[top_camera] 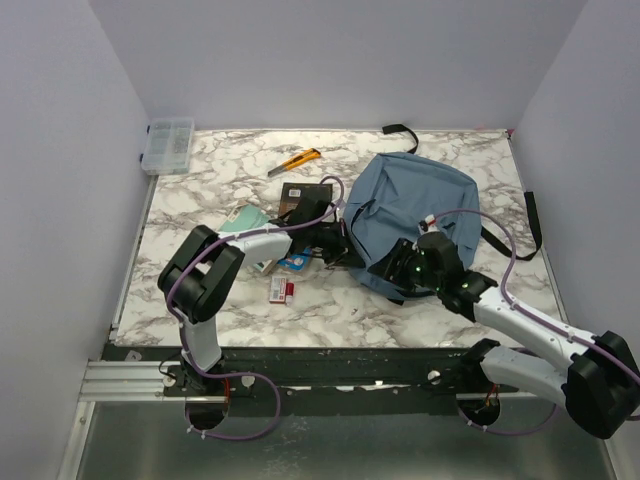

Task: Pack the student bag
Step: Unzip the student bag at the center of the board.

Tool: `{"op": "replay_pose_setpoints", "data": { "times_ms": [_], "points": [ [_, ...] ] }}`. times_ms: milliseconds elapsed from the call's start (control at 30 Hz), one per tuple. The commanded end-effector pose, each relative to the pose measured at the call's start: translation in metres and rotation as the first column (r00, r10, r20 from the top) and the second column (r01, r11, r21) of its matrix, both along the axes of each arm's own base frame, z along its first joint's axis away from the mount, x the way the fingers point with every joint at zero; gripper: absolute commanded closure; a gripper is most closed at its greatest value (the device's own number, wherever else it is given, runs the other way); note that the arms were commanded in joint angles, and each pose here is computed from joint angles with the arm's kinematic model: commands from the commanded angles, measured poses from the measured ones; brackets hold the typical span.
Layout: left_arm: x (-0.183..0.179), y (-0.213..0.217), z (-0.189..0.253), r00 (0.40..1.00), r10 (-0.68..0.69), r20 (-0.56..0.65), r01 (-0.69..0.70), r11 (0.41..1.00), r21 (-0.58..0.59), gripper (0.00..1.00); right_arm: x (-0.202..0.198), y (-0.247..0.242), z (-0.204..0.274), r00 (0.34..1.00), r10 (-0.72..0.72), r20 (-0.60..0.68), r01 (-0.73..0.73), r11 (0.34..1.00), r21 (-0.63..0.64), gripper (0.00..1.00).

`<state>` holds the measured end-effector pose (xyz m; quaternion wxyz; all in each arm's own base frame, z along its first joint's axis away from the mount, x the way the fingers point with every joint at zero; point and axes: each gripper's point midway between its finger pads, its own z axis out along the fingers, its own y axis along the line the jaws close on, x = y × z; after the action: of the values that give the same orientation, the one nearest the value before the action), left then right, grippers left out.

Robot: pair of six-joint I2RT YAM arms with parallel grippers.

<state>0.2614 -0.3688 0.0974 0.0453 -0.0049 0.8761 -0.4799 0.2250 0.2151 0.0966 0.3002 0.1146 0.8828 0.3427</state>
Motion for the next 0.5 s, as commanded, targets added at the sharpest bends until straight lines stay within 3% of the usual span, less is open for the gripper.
{"op": "replay_pose_setpoints", "data": {
  "times_ms": [0,300,467],
  "points": [
    [-0.006,0.004,0.000,0.998,-0.014,0.058,0.015,1.000,-0.015,1.00,0.019,-0.016,0.010,0.985,-0.169,-0.019,0.168,0.985,-0.030,0.46],
    [-0.014,0.012,-0.011,0.999,0.000,0.048,0.000,1.000,-0.002,1.00,0.039,-0.030,0.005,0.878,-0.450,-0.165,0.467,0.880,0.085,0.28],
    [-0.019,0.012,-0.012,0.999,-0.003,0.039,0.003,1.000,-0.006,1.00,0.043,-0.019,0.000,0.874,-0.434,-0.219,0.465,0.877,0.118,0.28]
  ]
}}
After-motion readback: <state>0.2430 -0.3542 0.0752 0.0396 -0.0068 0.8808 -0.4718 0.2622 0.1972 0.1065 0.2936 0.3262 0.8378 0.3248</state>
